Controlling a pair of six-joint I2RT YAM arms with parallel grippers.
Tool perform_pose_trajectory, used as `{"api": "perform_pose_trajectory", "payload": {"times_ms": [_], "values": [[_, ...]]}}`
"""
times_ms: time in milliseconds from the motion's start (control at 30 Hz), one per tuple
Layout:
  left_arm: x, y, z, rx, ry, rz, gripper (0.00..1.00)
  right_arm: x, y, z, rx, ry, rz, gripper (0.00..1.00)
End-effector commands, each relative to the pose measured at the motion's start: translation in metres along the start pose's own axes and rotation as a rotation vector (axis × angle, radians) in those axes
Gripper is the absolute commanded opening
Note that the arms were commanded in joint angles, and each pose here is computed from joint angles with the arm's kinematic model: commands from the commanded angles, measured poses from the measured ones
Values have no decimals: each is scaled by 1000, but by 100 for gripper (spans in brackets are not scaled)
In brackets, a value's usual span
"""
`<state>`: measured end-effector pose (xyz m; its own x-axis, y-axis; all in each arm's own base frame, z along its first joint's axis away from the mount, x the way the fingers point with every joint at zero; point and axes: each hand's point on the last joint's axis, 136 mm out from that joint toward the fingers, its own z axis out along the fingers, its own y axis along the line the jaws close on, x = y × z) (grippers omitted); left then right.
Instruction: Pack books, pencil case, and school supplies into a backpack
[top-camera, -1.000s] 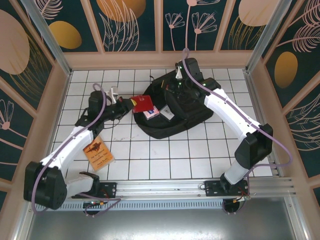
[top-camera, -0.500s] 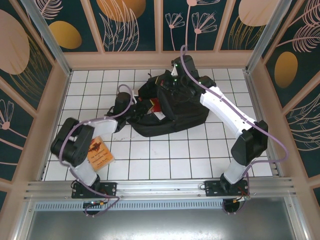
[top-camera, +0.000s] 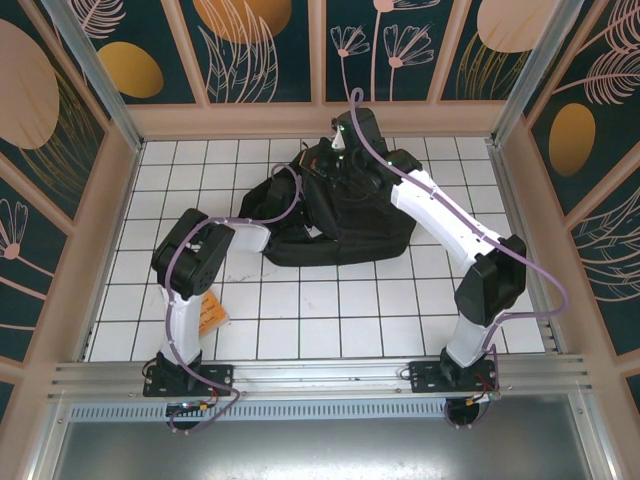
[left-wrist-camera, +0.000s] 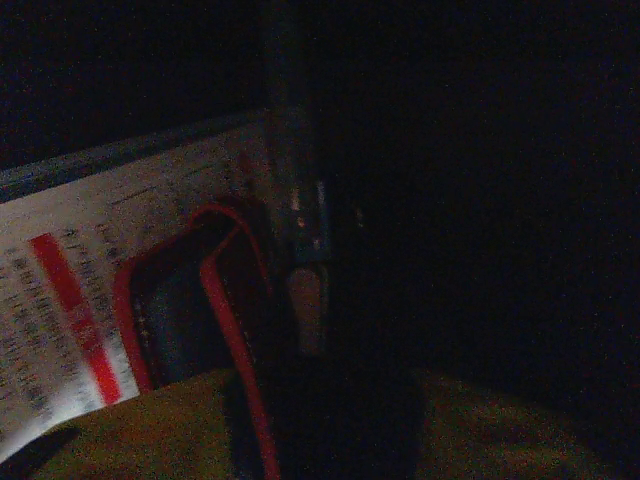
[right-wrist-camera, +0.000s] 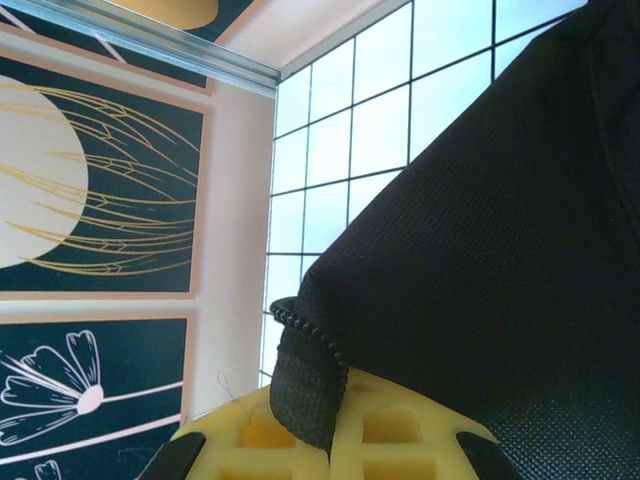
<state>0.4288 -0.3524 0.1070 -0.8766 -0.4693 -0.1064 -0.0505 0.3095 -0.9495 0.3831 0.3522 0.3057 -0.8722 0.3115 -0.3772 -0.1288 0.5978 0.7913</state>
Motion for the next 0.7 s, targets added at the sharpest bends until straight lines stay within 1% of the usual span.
{"api": "perform_pose_trajectory", "payload": {"times_ms": [0,100,167,300,367,433,533,600,667], "values": [[-6,-25,-11,-33,-27,91,51,-17,34,-16,-93,-63,-50,0],[-14,-22,-26,-145,-65,150,52,-20,31,-18,-76,-81,-64,0],[-18,-19,-39,-191,-87,161,52,-21,28,-20,-63,-93,-81,0],[-28,-29,-70,-211,-128,189,52,-23,13,-22,-29,-105,-80,0],[-31,-36,-81,-223,-131,217,52,-24,5,-24,-16,-112,-75,0],[-34,-52,-96,-229,-145,251,52,-24,-2,-25,-3,-116,-76,0],[-33,-66,-117,-244,-152,293,53,-25,-11,-26,14,-120,-73,0],[-30,-72,-128,-239,-153,307,55,-23,-15,-25,13,-112,-73,0],[-24,-72,-131,-239,-121,305,57,-22,-18,-24,13,-105,-70,0]]}}
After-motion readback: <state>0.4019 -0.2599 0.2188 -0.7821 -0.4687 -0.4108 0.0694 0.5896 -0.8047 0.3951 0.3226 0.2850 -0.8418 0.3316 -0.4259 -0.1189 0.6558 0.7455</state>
